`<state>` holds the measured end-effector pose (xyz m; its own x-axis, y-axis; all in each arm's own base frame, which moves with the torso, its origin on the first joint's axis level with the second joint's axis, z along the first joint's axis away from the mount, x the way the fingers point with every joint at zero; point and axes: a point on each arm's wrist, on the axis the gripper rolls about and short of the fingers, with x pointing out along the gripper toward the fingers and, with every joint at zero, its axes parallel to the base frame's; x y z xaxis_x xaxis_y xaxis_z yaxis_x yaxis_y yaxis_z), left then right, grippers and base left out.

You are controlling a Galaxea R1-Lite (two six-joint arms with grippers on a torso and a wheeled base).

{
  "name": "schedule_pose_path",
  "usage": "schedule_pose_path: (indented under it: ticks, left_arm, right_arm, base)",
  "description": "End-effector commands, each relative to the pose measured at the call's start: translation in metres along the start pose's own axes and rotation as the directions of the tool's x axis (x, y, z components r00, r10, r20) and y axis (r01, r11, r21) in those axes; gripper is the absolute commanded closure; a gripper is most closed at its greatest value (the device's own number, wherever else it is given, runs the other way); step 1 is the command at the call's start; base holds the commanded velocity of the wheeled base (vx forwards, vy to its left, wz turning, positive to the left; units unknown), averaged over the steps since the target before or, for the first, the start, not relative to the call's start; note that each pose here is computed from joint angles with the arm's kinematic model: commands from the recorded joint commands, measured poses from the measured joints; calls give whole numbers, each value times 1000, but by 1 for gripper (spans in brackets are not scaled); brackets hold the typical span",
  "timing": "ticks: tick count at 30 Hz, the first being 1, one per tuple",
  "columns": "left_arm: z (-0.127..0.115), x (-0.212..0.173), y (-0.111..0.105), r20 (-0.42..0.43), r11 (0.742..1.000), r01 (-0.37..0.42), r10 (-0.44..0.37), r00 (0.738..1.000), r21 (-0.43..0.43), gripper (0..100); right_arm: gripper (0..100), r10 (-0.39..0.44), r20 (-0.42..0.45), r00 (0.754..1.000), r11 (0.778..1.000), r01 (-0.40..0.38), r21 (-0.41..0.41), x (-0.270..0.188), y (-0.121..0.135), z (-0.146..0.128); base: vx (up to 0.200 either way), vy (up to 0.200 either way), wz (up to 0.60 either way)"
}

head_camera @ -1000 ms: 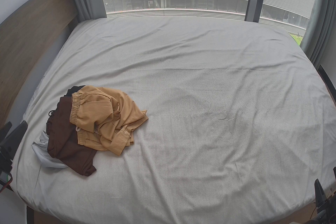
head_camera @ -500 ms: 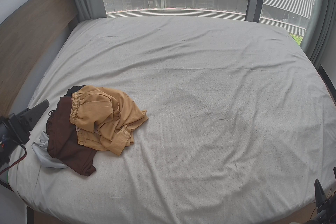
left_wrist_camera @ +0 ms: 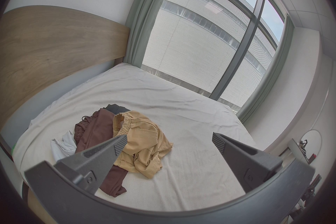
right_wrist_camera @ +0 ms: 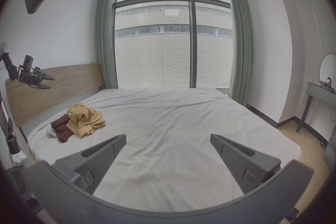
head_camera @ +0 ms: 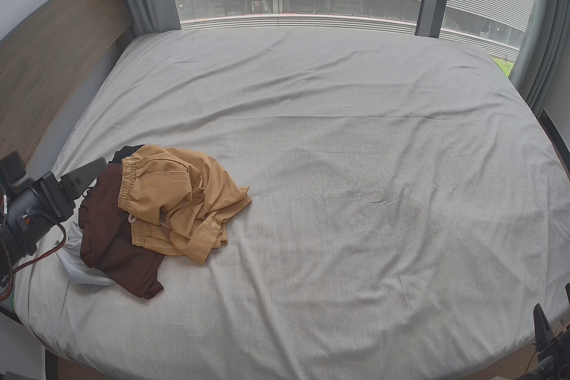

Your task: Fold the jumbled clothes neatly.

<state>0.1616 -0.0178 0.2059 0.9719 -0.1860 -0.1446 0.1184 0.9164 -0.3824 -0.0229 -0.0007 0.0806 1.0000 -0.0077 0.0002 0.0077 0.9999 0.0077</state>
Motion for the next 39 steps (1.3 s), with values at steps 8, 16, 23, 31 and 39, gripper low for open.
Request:
schedule_pose_path:
  ticks: [8, 16, 23, 31, 39]
  left_arm:
    - [-13, 38, 12, -92, 999, 21, -24, 995, -30, 0]
    - [-17, 60, 33, -108, 998, -25, 18, 994, -63, 0]
    - [-25, 80, 54, -128, 995, -51, 40, 991, -84, 0]
    - [-40, 106, 74, -166, 990, -97, 80, 983, -98, 0]
    - [-47, 133, 88, -150, 987, -105, 86, 985, -120, 0]
  right_arm:
    - [0, 0, -2, 1000, 1000, 0, 0, 0, 0, -5]
    - [0, 0, -2, 1000, 1000, 0, 0, 0, 0, -5]
    - [0, 0, -2, 1000, 1000, 0, 0, 0, 0, -5]
    - [0, 0, -2, 1000, 1000, 0, 0, 0, 0, -5]
    - [0, 0, -2, 1000, 1000, 0, 0, 0, 0, -5]
  base:
    - [0, 0, 0]
    - [0, 0, 0]
    - [0, 0, 0]
    - [0, 0, 0]
    - [0, 0, 0]
